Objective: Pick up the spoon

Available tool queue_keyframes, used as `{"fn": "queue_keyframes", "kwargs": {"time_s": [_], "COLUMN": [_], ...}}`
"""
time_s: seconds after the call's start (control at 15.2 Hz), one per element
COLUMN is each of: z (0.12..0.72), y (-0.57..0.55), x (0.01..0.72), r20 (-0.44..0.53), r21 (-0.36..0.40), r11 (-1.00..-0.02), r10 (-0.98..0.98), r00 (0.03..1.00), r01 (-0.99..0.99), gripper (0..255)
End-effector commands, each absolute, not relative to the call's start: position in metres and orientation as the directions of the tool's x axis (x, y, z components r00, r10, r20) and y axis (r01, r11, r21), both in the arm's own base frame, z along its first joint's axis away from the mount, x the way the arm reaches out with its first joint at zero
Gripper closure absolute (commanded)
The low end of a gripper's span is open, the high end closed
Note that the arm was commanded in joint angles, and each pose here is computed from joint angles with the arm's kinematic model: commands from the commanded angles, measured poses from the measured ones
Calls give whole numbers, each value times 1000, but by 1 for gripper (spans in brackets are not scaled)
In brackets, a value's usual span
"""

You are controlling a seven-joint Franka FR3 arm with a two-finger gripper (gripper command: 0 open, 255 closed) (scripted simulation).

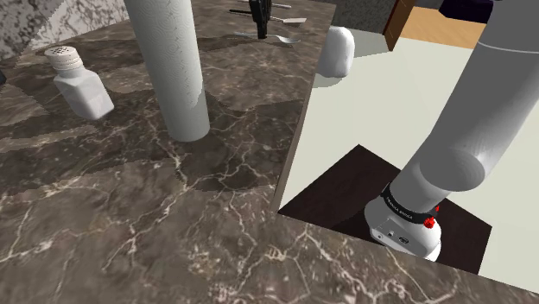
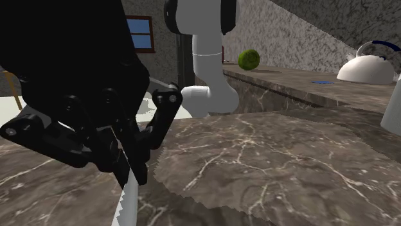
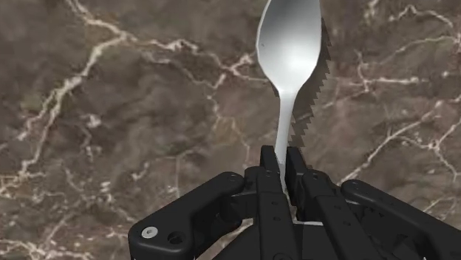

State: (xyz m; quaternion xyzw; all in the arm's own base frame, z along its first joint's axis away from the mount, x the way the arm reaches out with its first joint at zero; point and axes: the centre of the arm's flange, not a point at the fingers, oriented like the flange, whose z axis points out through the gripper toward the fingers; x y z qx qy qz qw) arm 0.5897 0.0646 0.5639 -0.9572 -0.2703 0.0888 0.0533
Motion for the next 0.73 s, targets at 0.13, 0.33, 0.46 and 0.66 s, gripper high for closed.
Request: {"fn": "queue_keyframes", "kwargs": {"time_s": [0.13,0.33,0.46,0.66], "z": [564,573,584,600], "y": [65,65,65,65], "x": [590,590,590,590], "r20": [-141,-142,-142,-142], "r21": [-150,-150,-150,-150], "r11": [-848,-848,-848,-848], "r10": [527,527,527,527], "r00": [838,838,838,838], "r01": [508,508,508,508], "gripper": [255,255,255,255]}}
